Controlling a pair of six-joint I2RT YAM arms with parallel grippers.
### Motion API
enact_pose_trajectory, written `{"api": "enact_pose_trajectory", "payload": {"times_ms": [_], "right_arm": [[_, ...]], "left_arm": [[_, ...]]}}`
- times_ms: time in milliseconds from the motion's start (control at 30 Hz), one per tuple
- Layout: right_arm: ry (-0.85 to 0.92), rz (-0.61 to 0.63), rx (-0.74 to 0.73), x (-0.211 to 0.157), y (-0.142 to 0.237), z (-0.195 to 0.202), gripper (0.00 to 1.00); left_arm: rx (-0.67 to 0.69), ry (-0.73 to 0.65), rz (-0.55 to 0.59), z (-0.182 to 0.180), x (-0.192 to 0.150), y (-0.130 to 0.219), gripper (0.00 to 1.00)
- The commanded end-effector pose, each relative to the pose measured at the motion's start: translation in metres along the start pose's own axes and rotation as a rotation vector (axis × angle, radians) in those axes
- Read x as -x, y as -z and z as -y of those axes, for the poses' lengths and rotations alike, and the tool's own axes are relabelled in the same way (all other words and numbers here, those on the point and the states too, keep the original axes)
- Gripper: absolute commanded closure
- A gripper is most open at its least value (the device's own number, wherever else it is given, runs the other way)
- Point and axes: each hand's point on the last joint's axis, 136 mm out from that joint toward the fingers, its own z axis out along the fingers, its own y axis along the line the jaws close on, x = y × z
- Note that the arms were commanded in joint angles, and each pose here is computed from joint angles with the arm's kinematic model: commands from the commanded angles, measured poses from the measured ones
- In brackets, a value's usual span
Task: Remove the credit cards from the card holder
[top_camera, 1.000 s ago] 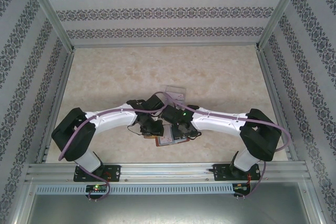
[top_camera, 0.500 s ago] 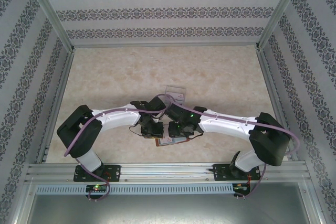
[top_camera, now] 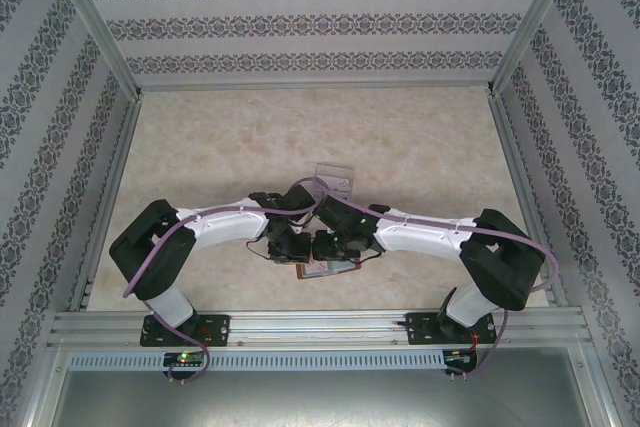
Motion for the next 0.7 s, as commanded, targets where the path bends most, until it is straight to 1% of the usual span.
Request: {"api": "enact_pose_trajectory", "payload": {"times_ms": [0,667], "right_arm": [[-0.026,-0.013,-0.009,0.000,-0.005,0.006,0.72],[-0.031,-0.024,-0.020,-0.001,-0.016,0.012,0.75]], "left_arm": [[0.028,-0.014,-0.003,-0.005,-0.004,-0.004,0.84],[0.026,-0.013,0.000,-0.005,-0.004,-0.002,0.83]]}}
